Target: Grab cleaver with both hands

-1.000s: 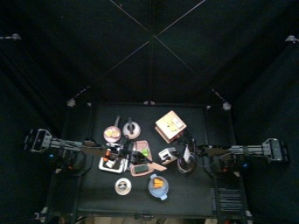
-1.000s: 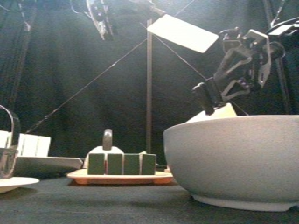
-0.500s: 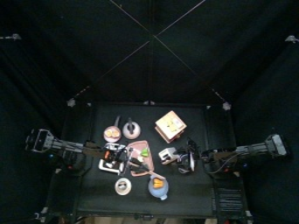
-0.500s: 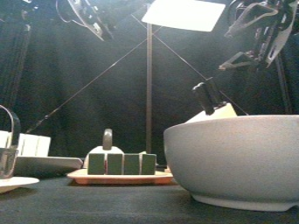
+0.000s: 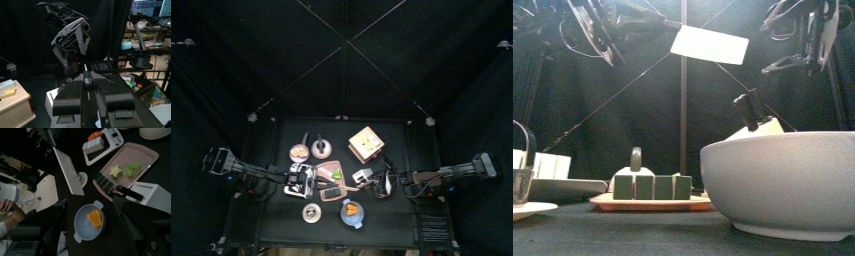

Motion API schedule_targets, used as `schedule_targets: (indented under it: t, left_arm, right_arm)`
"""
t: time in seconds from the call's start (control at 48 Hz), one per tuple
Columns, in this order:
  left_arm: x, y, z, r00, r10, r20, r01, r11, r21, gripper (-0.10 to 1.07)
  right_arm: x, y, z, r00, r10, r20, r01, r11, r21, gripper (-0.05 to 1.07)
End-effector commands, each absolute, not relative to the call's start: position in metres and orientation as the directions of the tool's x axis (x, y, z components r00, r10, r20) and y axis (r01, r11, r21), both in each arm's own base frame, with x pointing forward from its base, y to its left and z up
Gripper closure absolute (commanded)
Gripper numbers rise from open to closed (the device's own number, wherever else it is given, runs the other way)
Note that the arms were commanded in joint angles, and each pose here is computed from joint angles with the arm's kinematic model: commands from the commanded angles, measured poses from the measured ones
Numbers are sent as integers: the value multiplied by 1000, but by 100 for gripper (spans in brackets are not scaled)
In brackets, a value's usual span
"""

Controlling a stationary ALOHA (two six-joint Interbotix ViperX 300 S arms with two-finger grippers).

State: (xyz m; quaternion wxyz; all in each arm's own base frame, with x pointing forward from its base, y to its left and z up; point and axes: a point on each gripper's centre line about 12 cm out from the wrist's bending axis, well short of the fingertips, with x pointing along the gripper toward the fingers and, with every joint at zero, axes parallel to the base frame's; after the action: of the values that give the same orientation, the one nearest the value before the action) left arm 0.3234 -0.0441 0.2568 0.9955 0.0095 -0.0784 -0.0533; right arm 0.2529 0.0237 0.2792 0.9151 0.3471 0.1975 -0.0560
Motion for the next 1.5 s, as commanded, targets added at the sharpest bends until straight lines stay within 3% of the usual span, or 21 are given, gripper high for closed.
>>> schedule_targets:
  t: [0.0, 0.146, 0.312, 0.375, 0.542, 0.688, 0.917, 1.104, 1.479]
  left_arm:
    - [324, -47, 264, 977, -107, 186, 103, 994, 31, 54]
    - [324, -49, 262, 977, -116, 179, 110, 993, 39, 54]
    - [325, -50, 262, 980, -117, 164, 112, 993, 39, 54]
    - [325, -50, 261, 980, -117, 161, 112, 993, 39, 54]
    - [329, -48, 258, 982, -109, 153, 104, 994, 38, 54]
    - [338, -49, 257, 982, -105, 159, 100, 994, 35, 54]
    - [346, -53, 260, 978, -111, 174, 107, 994, 30, 54]
    - [347, -53, 258, 982, -90, 169, 91, 996, -1, 54]
    - [360, -72, 256, 978, -129, 165, 132, 991, -10, 54]
  right_arm:
    - [256, 24, 290, 905, 21, -425, 284, 713, 641, 1]
    - [259, 23, 304, 870, 6, -493, 381, 624, 682, 1]
    - [243, 14, 315, 700, -77, -709, 613, 574, 543, 1]
    - [238, 12, 322, 681, -99, -725, 631, 582, 513, 1]
    - [237, 19, 330, 732, -36, -680, 543, 632, 552, 1]
    - [246, 28, 330, 806, 23, -592, 397, 721, 568, 2]
    - [259, 43, 313, 867, 98, -489, 213, 814, 541, 2]
    - [272, 66, 297, 868, 162, -468, 100, 869, 485, 2]
    - [291, 73, 271, 840, 146, -523, 89, 913, 399, 2]
